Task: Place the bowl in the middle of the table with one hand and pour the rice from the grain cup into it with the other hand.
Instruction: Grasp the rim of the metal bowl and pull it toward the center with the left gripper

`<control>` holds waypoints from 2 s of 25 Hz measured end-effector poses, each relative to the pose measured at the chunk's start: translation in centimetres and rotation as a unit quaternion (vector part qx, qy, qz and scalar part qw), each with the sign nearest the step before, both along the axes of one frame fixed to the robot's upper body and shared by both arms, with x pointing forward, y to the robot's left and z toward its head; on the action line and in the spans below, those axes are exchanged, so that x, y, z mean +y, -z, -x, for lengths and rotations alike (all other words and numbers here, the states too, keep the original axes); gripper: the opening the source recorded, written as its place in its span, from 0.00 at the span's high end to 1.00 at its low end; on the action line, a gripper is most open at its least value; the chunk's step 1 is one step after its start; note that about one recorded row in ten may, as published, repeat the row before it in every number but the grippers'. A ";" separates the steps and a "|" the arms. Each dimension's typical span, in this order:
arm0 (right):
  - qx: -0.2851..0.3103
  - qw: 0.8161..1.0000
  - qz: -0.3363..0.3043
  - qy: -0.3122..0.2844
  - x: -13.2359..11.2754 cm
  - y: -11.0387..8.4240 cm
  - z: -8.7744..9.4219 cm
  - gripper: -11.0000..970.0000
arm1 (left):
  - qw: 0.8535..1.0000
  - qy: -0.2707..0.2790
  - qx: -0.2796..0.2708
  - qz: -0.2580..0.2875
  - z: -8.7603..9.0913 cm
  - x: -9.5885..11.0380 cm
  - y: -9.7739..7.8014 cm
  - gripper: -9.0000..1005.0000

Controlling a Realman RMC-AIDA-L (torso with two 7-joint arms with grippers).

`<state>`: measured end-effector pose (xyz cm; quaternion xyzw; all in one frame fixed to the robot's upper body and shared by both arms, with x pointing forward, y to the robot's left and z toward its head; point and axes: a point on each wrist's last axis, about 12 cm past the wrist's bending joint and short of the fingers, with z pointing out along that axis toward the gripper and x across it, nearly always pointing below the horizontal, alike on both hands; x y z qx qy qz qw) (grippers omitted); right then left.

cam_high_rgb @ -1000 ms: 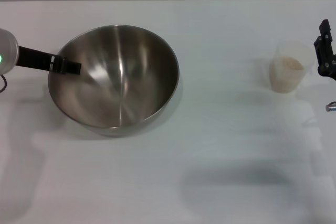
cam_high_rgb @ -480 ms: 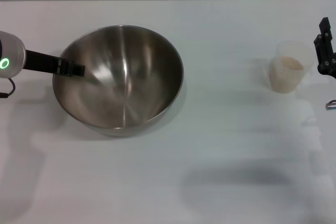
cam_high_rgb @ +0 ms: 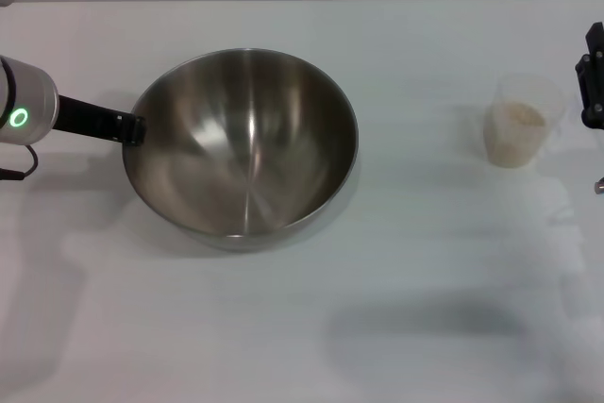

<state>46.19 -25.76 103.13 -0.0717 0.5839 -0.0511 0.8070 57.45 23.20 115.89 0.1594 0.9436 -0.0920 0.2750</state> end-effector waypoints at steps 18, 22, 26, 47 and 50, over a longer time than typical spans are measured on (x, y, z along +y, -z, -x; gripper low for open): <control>-0.007 1.000 0.004 0.003 -0.2 -0.1 0.0 0.41 | 0.999 0.043 -0.006 -0.030 -0.5 -1.9 -0.2 0.95; -0.008 1.000 0.004 0.004 -0.2 -0.2 0.0 0.41 | 0.998 0.046 -0.017 -0.030 -0.7 -2.1 -0.6 0.95; -0.007 1.000 0.004 0.005 -0.3 -0.1 0.0 0.41 | 0.998 0.043 -0.032 -0.026 -1.0 -2.2 -0.9 0.95; -0.006 1.000 0.004 0.000 0.0 -0.2 -0.3 0.41 | 0.992 0.089 -0.081 0.029 -2.5 -3.3 -3.1 0.95; -0.006 1.000 0.004 0.000 0.0 -0.2 -0.4 0.41 | 0.990 0.098 -0.091 0.033 -2.7 -3.6 -3.4 0.95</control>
